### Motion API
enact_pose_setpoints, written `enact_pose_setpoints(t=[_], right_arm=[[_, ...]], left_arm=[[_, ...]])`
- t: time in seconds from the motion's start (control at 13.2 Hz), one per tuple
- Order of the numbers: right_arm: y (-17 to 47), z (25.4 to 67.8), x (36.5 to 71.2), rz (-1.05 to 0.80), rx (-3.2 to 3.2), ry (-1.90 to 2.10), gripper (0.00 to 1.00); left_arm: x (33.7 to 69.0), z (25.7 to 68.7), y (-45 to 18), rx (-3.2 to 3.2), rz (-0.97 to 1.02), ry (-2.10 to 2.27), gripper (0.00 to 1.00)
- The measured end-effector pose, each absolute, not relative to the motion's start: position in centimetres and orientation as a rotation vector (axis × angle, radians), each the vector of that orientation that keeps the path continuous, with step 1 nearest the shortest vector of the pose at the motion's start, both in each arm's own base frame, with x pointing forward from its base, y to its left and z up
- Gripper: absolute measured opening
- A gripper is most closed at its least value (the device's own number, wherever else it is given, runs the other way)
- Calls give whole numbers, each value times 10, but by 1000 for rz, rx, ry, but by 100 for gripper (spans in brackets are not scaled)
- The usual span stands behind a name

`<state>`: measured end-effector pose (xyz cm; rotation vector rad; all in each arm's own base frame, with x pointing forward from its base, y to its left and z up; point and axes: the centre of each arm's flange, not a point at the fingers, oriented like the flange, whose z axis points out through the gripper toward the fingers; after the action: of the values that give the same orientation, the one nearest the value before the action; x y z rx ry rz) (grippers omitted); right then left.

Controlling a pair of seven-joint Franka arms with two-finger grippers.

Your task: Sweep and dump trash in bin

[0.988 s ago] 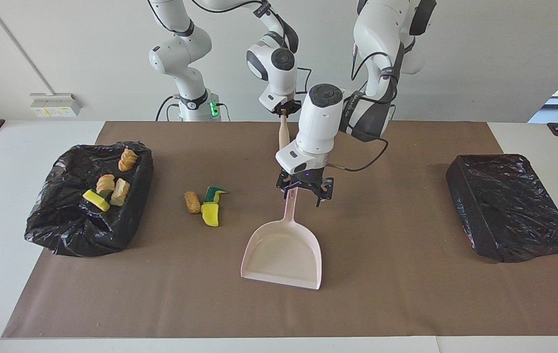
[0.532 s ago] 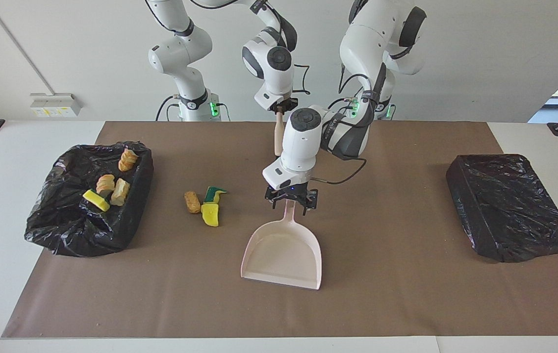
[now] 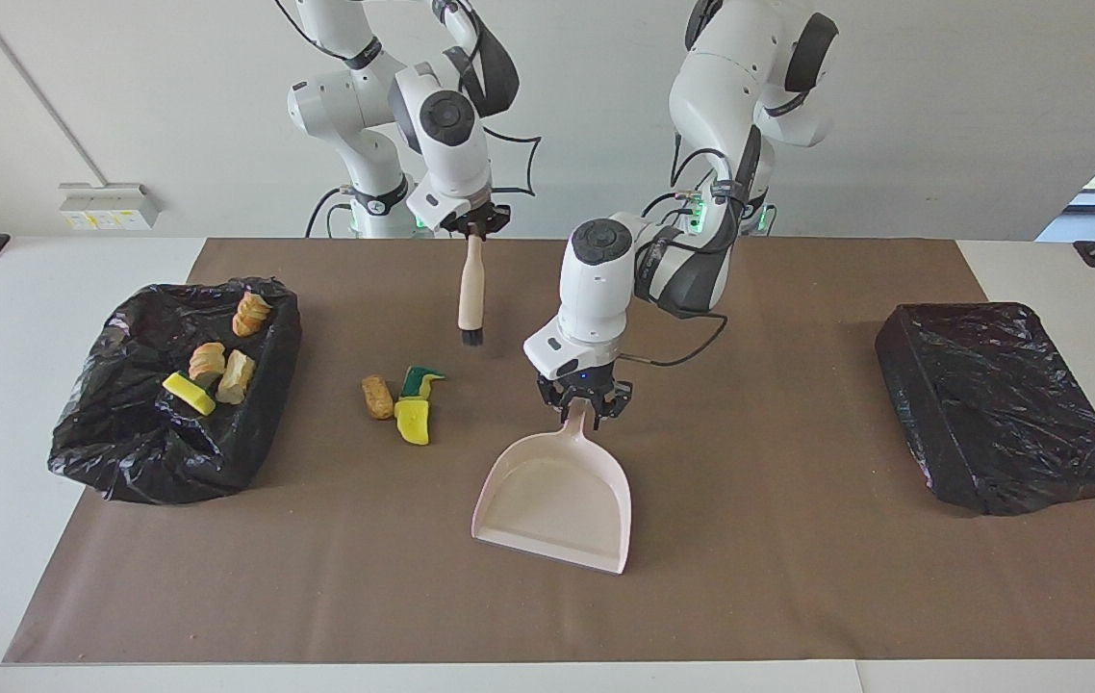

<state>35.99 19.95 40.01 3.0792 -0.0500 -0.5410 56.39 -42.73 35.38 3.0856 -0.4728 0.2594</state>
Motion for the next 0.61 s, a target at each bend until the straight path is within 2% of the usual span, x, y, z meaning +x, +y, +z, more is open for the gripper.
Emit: enact_pose_setpoints(t=[0.08, 0.38, 0.61], right_arm=[[176, 399, 371, -510, 3049, -30, 26], [105, 395, 401, -420, 2913, 96, 26], [70, 378, 423, -446, 2811, 143, 26]], left_arm=[[564, 354, -427, 3089, 266, -480, 32], [569, 363, -419, 3089, 284, -556, 32], [569, 397, -396, 3072, 228, -839, 32]])
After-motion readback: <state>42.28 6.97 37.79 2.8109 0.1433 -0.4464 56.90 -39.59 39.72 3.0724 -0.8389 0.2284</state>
